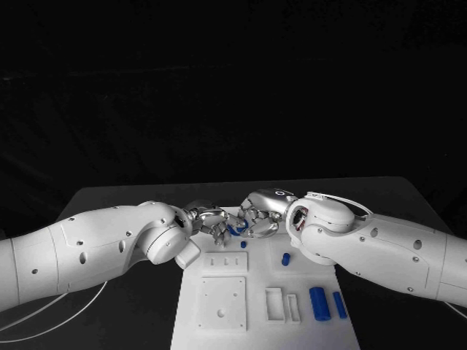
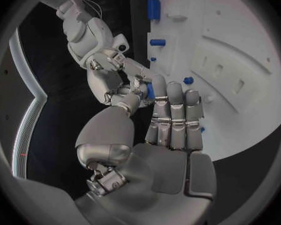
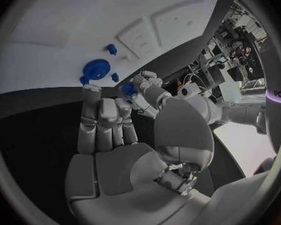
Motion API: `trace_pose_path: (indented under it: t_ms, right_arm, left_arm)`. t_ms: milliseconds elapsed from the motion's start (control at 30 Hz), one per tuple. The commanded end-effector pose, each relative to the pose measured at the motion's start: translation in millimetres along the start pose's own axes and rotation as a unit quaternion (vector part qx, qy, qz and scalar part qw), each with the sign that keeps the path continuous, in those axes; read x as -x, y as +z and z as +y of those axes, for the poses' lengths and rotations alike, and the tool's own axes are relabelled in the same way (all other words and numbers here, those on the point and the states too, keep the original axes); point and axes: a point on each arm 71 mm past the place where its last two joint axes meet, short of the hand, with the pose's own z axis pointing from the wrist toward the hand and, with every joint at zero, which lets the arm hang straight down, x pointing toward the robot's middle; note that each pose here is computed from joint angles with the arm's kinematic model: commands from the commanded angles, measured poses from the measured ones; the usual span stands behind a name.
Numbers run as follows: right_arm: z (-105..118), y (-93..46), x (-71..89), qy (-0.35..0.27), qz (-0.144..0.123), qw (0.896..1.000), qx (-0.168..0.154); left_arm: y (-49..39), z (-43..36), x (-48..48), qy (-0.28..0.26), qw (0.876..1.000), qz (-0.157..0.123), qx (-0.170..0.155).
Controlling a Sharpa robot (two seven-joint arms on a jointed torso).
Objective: Assemble the parts on the task board
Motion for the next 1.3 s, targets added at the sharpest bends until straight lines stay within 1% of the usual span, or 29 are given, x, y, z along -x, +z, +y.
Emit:
trace_pose_path:
  t_ms: [33, 333, 400, 700, 833, 1033, 1133, 1233, 1300]
  right_arm:
    - [-2, -0.1, -1.9, 0.004, 0.006, 1.0, -0.006]
    - [-5, -1.9, -1.4, 0.015, 0.003, 1.0, -0.009]
    - [-7, -2.3, -0.5, 0.018, -0.002, 1.0, -0.01]
    - [-15, -4.8, 1.4, 0.022, -0.011, 1.0, -0.017]
    - [-21, -8.0, 2.2, 0.023, -0.013, 0.999, -0.021]
    - [-34, -17.7, 5.3, 0.03, -0.022, 0.999, -0.025]
    - [-43, -25.1, 8.5, 0.047, -0.036, 0.998, -0.027]
    - [-56, -36.2, 14.4, 0.078, -0.065, 0.994, -0.035]
    - [-65, -43.6, 18.8, 0.112, -0.084, 0.989, -0.043]
  left_arm:
    - [-0.1, -5.2, -5.0, 0.018, 1.0, 0.01, -0.018]
    - [-0.5, -3.9, -1.8, 0.026, 1.0, -0.001, -0.015]
    - [-0.4, -3.4, -1.0, 0.028, 1.0, -0.003, -0.013]
    - [-1.0, -1.0, 1.7, 0.038, 0.999, -0.007, -0.004]
    - [-1.2, 0.5, 4.2, 0.042, 0.999, -0.012, 0.001]
    - [-1.8, 3.1, 7.2, 0.053, 0.998, -0.018, 0.012]
    - [-2.2, 5.1, 9.0, 0.058, 0.998, -0.021, 0.022]
    - [-2.5, 7.9, 10.7, 0.065, 0.997, -0.02, 0.037]
    - [-2.8, 10.2, 12.1, 0.072, 0.996, -0.02, 0.05]
